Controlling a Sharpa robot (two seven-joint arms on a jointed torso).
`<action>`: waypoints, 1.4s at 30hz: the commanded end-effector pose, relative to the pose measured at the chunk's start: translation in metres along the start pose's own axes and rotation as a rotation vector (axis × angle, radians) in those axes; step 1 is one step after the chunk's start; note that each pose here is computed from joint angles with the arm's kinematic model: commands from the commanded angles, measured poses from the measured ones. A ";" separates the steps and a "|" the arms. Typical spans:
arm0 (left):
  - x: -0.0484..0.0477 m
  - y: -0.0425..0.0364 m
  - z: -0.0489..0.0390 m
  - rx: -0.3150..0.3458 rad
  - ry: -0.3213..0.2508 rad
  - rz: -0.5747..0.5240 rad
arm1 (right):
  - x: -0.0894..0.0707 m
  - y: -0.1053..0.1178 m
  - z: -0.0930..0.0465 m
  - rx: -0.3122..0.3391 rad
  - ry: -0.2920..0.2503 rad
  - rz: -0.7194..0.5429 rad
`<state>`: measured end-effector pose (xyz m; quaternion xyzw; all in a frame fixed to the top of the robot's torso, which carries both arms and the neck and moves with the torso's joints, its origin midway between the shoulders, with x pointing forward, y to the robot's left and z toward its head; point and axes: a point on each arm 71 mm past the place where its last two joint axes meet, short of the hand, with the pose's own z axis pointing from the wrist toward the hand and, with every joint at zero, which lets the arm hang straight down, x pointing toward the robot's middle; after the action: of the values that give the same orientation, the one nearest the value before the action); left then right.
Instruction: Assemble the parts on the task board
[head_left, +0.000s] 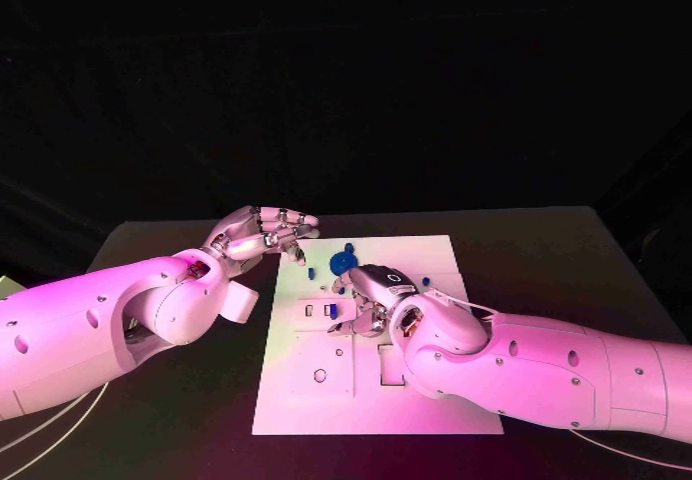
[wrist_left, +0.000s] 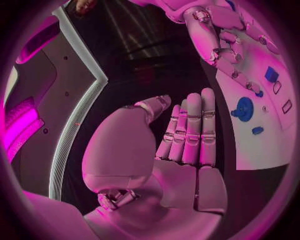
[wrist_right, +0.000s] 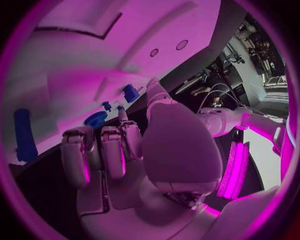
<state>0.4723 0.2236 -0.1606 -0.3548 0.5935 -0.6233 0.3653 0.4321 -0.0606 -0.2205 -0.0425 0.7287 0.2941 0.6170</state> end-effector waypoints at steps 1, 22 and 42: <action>-0.0003 -0.0012 0.0003 0.009 0.010 0.017 | -0.008 0.002 -0.006 -0.024 -0.024 -0.002; 0.0021 0.0315 0.0067 -0.459 0.152 0.578 | -0.090 -0.052 -0.074 -0.031 -0.098 0.261; 0.0245 0.0365 0.0414 -0.665 0.237 0.933 | -0.108 -0.090 -0.084 0.016 -0.191 0.419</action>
<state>0.4974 0.1802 -0.1934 -0.1034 0.8715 -0.2532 0.4071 0.4221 -0.2077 -0.1507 0.1356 0.6713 0.3991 0.6096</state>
